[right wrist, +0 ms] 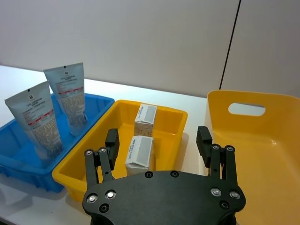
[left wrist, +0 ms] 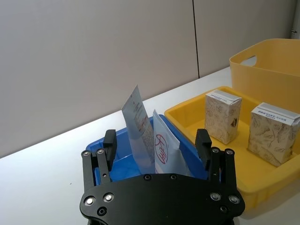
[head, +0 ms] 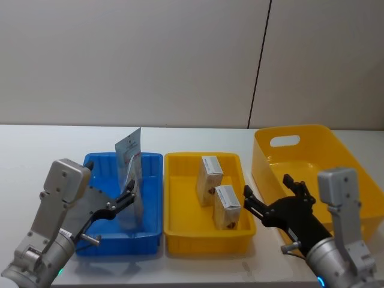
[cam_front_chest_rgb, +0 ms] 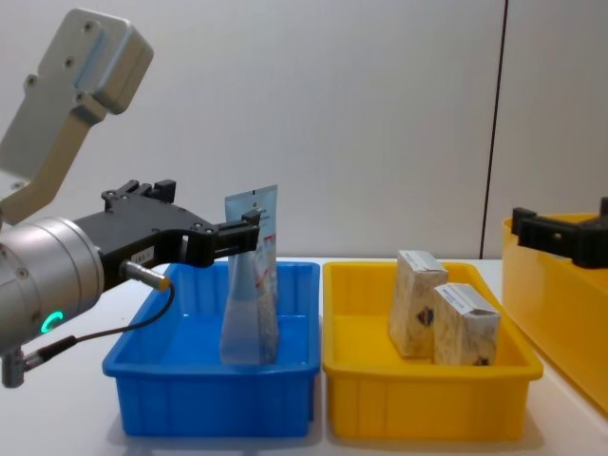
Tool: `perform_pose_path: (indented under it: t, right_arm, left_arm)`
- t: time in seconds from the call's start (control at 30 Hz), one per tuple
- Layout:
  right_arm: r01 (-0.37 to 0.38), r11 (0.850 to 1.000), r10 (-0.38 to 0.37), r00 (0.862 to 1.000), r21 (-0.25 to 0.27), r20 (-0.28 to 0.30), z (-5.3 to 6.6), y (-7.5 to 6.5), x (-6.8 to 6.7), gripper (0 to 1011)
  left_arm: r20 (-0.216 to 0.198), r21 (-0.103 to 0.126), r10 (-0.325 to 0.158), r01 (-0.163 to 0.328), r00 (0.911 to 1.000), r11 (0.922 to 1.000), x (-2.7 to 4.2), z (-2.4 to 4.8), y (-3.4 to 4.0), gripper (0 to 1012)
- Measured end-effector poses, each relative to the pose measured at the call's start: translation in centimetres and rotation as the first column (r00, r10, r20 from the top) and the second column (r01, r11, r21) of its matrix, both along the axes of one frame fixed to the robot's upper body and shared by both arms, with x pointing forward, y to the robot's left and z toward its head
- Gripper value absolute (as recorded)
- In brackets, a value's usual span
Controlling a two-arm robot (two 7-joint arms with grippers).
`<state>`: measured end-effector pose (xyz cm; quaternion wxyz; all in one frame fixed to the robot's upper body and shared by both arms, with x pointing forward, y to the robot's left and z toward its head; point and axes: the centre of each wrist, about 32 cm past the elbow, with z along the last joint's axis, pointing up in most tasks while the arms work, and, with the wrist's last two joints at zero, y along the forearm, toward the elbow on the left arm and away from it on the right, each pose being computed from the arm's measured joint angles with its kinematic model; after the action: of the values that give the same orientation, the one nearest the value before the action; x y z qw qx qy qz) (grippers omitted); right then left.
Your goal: Bimanual collaborative sorting of washing and personal care products
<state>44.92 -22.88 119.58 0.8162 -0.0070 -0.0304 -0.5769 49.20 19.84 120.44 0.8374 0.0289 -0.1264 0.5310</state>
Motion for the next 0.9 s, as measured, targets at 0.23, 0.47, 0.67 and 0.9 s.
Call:
perform_pose_path:
  t: [0.23,0.47,0.67,0.9]
  right_arm:
    - [0.002,0.999,-0.004,0.998,-0.037,-0.060,1.1,1.3,1.2,1002]
    - [0.010,0.997,-0.020,0.991,-0.081,-0.131,2.2,2.7,2.8,1002]
    - [0.025,0.993,-0.047,0.983,-0.119,-0.180,3.0,3.8,4.0,1002]
    - [0.046,0.988,-0.077,0.974,-0.146,-0.214,3.5,4.7,5.0,1002]
  left_arm:
    - [0.000,0.000,0.000,0.000,1.0000,1.0000,0.00,0.00,0.00,1001]
    - [0.000,0.000,0.000,0.000,1.0000,1.0000,0.00,0.00,0.00,1001]
    - [0.000,0.000,0.000,0.000,1.0000,1.0000,0.00,0.00,0.00,1001]
    - [0.000,0.000,0.000,0.000,1.0000,1.0000,0.00,0.00,0.00,1001]
